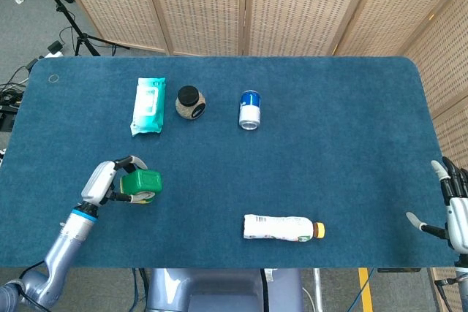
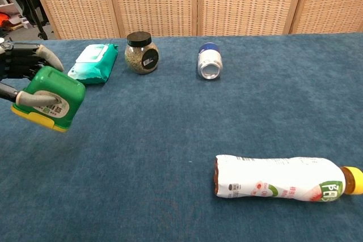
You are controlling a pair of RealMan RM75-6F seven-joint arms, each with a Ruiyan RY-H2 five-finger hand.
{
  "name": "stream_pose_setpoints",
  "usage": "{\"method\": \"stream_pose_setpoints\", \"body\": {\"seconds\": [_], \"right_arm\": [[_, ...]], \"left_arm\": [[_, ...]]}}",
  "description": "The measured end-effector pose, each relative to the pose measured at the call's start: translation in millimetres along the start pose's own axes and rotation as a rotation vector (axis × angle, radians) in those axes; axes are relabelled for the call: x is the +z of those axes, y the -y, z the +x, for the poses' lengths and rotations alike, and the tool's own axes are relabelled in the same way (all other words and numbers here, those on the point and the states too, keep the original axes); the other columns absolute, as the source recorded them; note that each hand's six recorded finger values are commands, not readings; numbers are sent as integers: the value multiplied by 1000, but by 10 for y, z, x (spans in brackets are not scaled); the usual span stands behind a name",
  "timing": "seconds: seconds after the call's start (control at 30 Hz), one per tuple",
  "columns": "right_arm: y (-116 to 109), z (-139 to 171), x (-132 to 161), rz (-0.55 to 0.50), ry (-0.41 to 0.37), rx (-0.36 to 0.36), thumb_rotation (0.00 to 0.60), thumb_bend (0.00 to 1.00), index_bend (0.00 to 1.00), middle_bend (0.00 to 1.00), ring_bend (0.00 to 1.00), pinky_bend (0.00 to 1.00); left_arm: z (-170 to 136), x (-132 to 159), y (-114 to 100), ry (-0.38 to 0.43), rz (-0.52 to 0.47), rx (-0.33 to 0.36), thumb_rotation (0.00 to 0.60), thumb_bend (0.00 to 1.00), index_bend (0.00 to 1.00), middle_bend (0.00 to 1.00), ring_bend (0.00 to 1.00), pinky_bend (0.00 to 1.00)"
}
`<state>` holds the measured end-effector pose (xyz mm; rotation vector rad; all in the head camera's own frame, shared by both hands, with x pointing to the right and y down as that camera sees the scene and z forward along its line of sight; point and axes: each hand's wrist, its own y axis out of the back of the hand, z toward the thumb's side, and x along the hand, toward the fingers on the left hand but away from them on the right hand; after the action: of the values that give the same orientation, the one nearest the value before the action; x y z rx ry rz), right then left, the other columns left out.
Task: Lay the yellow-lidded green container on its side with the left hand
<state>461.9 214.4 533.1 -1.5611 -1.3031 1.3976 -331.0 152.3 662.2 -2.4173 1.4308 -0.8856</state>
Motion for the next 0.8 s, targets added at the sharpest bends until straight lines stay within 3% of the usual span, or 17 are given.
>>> {"method": "stream_pose_setpoints", "body": {"seconds": [0.1,0.23,0.47,0.8], "right_arm": [[18,-1,8,7,0,3,600,0,0,0,0,0],[36,-2,18,13,0,4,600,0,0,0,0,0],[60,-7,3,29,8,5,600,0,0,0,0,0],[72,-22,-16,34,18,4,600,0,0,0,0,0]], "left_arm": [[6,-114,-36,47,-162,31,600,0,631,541,543,515],[5,-283,-50,97,-241,45,600,0,631,540,544,515],[-9,-469,134,128,-235,21,600,0,631,540,543,515],[-54,-704,332,73,-206,0,600,0,630,520,541,515]]}}
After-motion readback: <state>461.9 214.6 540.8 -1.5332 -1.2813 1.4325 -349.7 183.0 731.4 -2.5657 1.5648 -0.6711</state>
